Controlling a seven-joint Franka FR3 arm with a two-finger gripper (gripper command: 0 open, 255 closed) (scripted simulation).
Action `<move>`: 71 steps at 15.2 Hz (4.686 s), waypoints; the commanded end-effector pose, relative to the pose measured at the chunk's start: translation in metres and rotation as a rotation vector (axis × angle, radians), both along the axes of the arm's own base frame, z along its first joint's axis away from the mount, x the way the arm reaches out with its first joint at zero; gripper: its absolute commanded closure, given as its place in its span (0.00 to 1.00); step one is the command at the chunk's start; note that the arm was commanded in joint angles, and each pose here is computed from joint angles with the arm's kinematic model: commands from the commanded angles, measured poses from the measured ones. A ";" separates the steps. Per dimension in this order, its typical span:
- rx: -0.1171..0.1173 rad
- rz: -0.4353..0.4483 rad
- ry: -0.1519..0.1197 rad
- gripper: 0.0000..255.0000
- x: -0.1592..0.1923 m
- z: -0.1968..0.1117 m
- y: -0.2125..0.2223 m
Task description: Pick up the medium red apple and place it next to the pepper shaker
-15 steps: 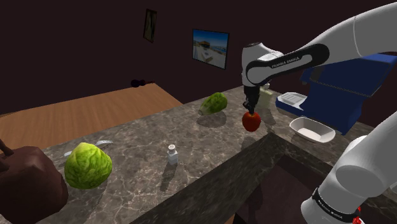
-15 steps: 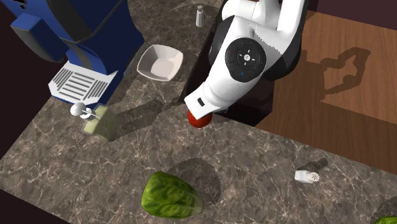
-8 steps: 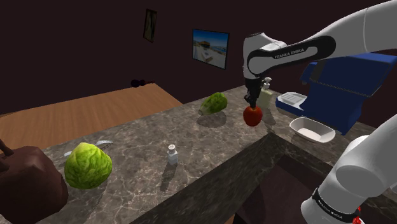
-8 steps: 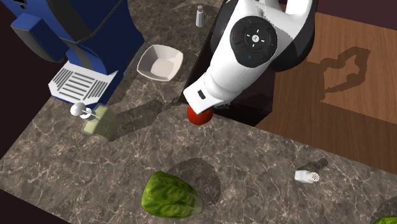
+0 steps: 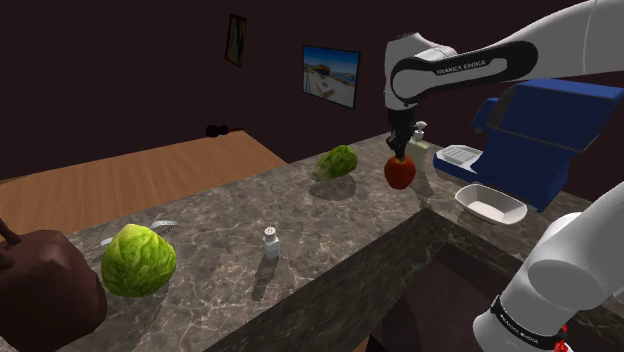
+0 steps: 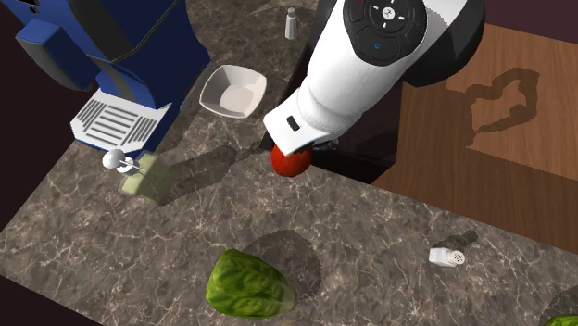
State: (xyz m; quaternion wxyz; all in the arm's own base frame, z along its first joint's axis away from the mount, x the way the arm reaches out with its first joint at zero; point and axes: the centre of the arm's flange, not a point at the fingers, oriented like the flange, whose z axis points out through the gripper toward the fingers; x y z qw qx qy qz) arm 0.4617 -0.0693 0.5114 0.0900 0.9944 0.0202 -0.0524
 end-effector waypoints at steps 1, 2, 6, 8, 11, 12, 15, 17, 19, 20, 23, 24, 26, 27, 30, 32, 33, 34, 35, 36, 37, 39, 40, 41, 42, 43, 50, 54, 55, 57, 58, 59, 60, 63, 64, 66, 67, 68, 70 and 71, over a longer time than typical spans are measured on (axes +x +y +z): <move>0.000 0.000 0.000 1.00 -0.001 0.012 0.001; 0.000 0.000 0.000 1.00 -0.001 0.017 0.001; 0.000 0.000 0.000 1.00 -0.001 0.039 0.001; 0.000 0.000 0.000 1.00 -0.001 0.049 0.001; 0.000 0.000 0.000 1.00 -0.001 0.065 0.001; 0.000 0.000 0.000 1.00 -0.001 0.070 0.001; 0.000 0.000 0.000 1.00 -0.001 0.086 0.001; 0.000 0.000 0.000 1.00 -0.001 0.097 0.001; 0.000 0.000 0.000 1.00 -0.001 0.103 0.001; 0.000 0.000 0.000 1.00 -0.013 0.103 -0.005; 0.000 0.000 0.000 1.00 -0.048 0.104 -0.022; 0.000 0.000 0.000 1.00 -0.060 0.104 -0.027; 0.000 0.000 0.000 1.00 -0.084 0.104 -0.039; 0.000 0.000 0.000 1.00 -0.096 0.104 -0.044; 0.000 0.000 0.000 1.00 -0.132 0.104 -0.061; 0.000 0.000 0.000 1.00 -0.156 0.104 -0.072; 0.000 0.000 0.000 1.00 -0.168 0.104 -0.078; 0.000 0.000 0.000 1.00 -0.180 0.104 -0.083; 0.000 0.000 0.000 1.00 -0.192 0.104 -0.089; 0.000 0.000 0.000 1.00 -0.204 0.104 -0.095; 0.000 0.000 0.000 1.00 -0.216 0.104 -0.100; 0.000 0.000 0.000 1.00 -0.240 0.104 -0.111; 0.000 0.000 0.000 1.00 -0.251 0.104 -0.117; 0.000 0.000 0.000 1.00 -0.263 0.104 -0.123; 0.000 0.000 0.000 1.00 -0.275 0.104 -0.128; 0.000 0.000 0.000 1.00 -0.287 0.104 -0.134; 0.000 0.000 0.000 1.00 -0.371 0.105 -0.173; 0.000 0.000 0.000 1.00 -0.419 0.105 -0.196; 0.000 0.000 0.000 1.00 -0.431 0.105 -0.201; 0.000 0.000 0.000 1.00 -0.455 0.105 -0.213; 0.000 0.000 0.000 1.00 -0.467 0.105 -0.218; 0.000 0.000 0.000 1.00 -0.479 0.105 -0.224; 0.000 0.000 0.000 1.00 -0.490 0.105 -0.229; 0.000 0.000 0.000 1.00 -0.526 0.105 -0.246; 0.000 0.000 0.000 1.00 -0.538 0.105 -0.252; 0.000 0.000 0.000 1.00 -0.562 0.105 -0.263; 0.000 0.000 0.000 1.00 -0.574 0.105 -0.269; 0.000 0.000 0.000 1.00 -0.592 0.105 -0.277; 0.000 0.000 0.000 1.00 -0.592 0.095 -0.277; 0.000 0.000 0.000 1.00 -0.592 0.090 -0.277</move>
